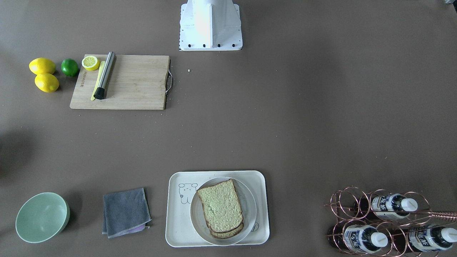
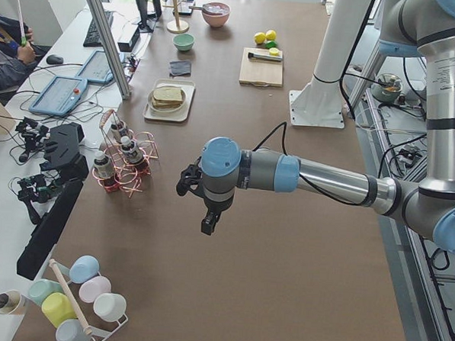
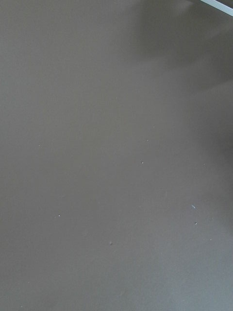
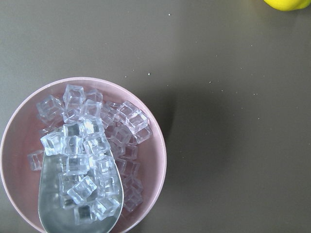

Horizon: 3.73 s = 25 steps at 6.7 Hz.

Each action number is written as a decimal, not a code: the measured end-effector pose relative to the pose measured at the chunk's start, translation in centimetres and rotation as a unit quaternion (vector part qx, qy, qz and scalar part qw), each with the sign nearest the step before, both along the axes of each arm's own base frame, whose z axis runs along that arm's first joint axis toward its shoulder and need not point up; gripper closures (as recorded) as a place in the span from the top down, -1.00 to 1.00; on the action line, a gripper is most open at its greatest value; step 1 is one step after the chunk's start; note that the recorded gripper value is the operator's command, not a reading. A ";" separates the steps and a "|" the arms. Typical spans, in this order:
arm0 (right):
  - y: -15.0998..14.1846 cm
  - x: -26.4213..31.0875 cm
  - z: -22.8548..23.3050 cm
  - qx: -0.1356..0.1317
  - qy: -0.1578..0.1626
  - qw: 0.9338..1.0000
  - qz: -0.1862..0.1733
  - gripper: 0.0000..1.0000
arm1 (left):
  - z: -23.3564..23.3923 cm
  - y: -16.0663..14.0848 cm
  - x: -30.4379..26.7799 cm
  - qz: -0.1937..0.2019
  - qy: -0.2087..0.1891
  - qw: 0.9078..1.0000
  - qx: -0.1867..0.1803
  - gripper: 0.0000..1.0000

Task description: Make sandwich and place on tray

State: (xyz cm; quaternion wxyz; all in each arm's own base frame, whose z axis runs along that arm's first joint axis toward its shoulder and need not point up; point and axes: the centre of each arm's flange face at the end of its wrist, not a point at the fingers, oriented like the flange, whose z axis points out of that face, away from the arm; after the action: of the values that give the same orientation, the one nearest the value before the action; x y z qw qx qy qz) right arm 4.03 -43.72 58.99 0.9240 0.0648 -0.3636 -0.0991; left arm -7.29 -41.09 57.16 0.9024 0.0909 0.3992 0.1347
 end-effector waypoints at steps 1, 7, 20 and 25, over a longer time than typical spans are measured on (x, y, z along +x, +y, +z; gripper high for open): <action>0.2 0.6 0.2 -0.001 0.009 1.000 0.006 1.00 | 0.4 0.2 -0.2 -0.006 -0.015 1.000 -0.008 0.97; 0.5 1.2 1.6 -0.017 0.035 0.999 0.014 1.00 | 3.1 1.0 -0.8 -0.013 -0.044 0.998 -0.038 0.97; 0.8 1.1 2.2 -0.026 0.032 0.999 0.014 1.00 | 1.0 -0.2 -0.7 -0.042 -0.036 0.998 -0.042 0.97; 0.7 0.8 2.3 -0.027 0.017 0.999 0.014 1.00 | -0.7 -1.2 0.5 -0.062 -0.035 0.996 -0.058 0.97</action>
State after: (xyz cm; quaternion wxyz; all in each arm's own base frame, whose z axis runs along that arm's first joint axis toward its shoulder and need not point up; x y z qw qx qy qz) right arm 4.86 -42.98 61.28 0.9328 0.0432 -0.3492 -0.0778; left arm -6.84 -42.32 56.43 0.9261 0.0579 0.3683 0.0583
